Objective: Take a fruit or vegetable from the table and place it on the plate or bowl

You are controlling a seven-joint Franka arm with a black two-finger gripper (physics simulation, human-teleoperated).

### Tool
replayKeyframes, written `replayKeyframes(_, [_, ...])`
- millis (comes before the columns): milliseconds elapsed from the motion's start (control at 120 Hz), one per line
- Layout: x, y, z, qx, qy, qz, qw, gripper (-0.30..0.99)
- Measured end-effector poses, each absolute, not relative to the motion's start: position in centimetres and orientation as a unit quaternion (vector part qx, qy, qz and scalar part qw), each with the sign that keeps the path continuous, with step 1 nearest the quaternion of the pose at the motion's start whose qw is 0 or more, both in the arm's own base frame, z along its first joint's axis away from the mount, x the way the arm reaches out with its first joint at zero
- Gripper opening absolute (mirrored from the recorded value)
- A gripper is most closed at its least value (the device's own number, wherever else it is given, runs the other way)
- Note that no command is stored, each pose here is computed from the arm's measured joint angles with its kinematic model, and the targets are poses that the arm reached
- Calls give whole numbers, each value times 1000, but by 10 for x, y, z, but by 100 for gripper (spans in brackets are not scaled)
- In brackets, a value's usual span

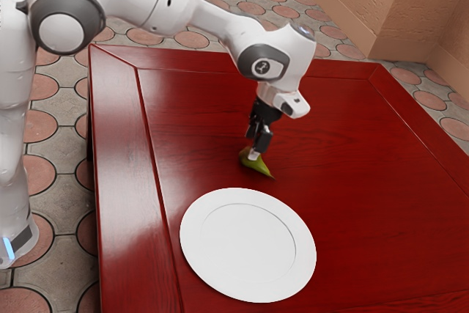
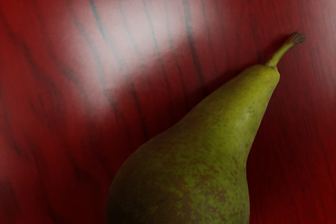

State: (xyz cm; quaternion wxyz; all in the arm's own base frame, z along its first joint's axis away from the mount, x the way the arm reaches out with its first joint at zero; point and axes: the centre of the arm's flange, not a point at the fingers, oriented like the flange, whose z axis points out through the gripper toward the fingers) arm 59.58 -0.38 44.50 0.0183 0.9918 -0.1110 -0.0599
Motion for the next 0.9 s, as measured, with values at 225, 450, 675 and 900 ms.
replayKeyframes(225, [598,-5,428,992,-110,-63,25,69])
replayKeyframes(450, [602,-8,422,992,-110,-54,30,69])
replayKeyframes(675, [604,-10,420,992,-108,-47,35,51])
replayKeyframes(900, [605,-11,420,993,-107,-45,37,38])
